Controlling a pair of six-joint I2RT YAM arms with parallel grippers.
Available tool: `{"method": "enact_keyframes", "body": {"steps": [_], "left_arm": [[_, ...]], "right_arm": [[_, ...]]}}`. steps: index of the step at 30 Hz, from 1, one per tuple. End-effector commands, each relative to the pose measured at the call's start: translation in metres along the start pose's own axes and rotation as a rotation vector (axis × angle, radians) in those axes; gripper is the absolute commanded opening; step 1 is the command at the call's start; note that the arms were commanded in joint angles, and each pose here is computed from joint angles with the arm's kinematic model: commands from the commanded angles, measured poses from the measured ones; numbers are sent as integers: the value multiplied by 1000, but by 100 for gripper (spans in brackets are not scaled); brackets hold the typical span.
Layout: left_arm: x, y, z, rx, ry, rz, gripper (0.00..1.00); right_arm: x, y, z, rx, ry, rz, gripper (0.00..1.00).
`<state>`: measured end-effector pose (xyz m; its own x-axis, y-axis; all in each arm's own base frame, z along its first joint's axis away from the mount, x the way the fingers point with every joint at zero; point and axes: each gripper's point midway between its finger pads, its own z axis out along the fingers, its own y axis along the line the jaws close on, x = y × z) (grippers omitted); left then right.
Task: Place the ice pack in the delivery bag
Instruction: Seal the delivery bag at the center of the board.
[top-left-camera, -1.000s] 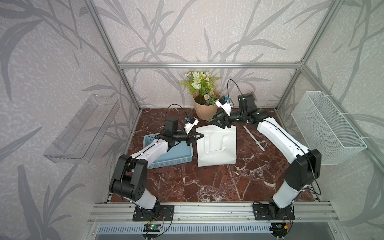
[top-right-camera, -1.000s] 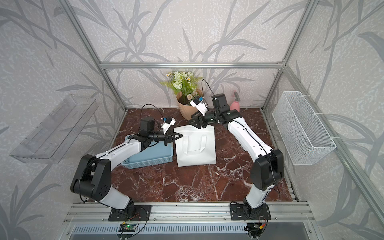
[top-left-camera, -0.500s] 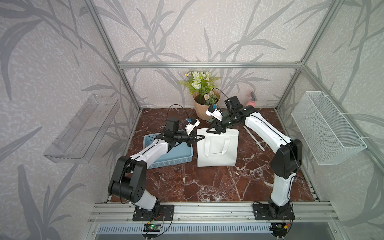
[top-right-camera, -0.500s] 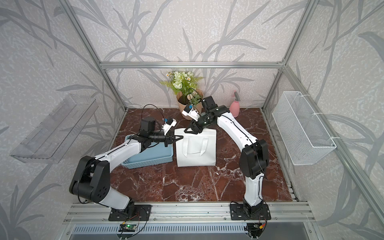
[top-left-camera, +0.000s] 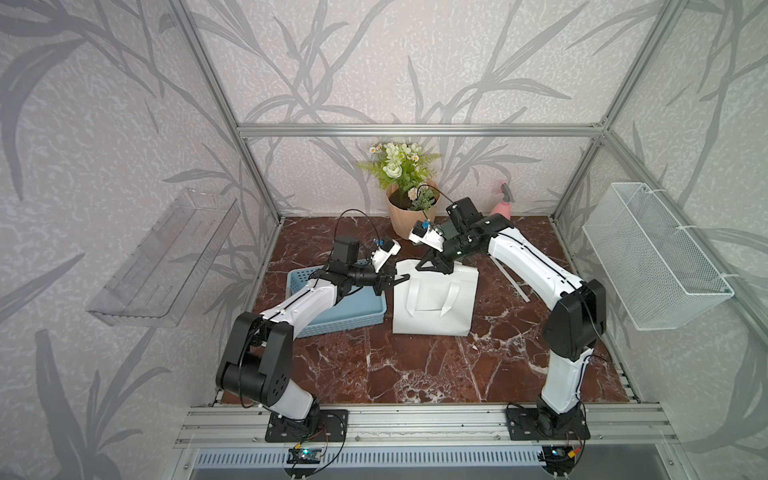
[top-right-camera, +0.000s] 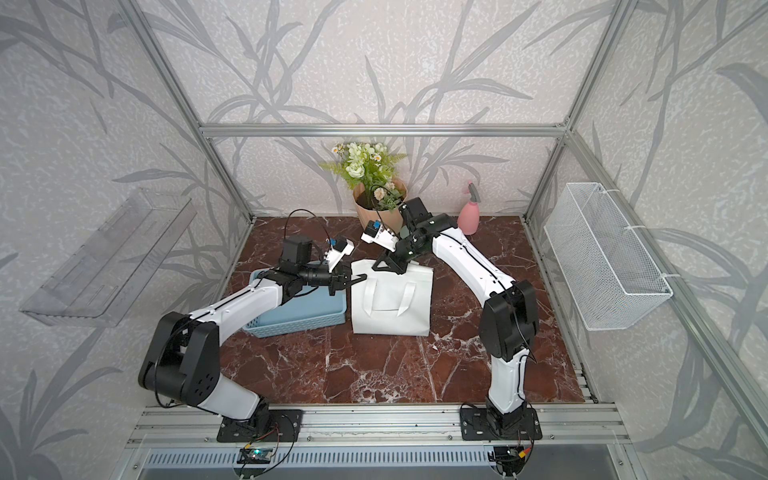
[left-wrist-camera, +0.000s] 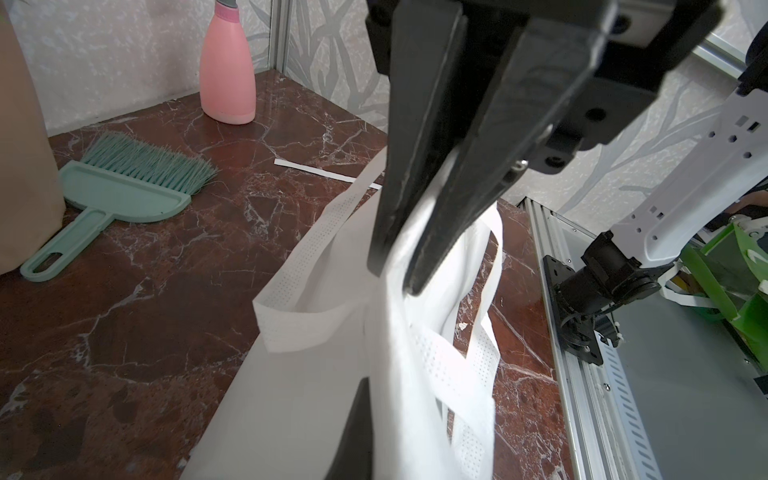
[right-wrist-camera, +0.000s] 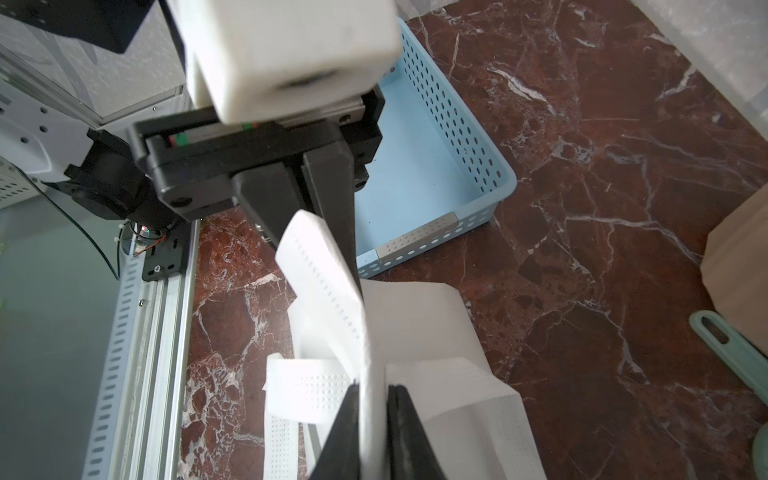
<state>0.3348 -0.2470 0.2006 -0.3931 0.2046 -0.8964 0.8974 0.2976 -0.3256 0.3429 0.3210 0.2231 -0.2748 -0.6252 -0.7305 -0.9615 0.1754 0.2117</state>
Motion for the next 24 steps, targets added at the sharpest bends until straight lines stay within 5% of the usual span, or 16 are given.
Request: {"method": "enact_keyframes", "body": {"steps": [1,3,10,15,24], "left_arm": [[-31,-1,-13,-40,-55,88,16],[-31,0,-16,-63,-55,86,32],[-32,-8,-45,-181,-62,60,43],[-57,-28,-63,-185,-168,114,62],[-47,-14,-20,-4,-84,16,64]], "right_arm": [[12,20,-5,-35,44,11,12],[11,21,-6,-35,41,6,10],[7,18,-8,-20,28,18,1],[6,19,-7,-26,19,24,0],[4,22,-10,-24,3,29,0]]}}
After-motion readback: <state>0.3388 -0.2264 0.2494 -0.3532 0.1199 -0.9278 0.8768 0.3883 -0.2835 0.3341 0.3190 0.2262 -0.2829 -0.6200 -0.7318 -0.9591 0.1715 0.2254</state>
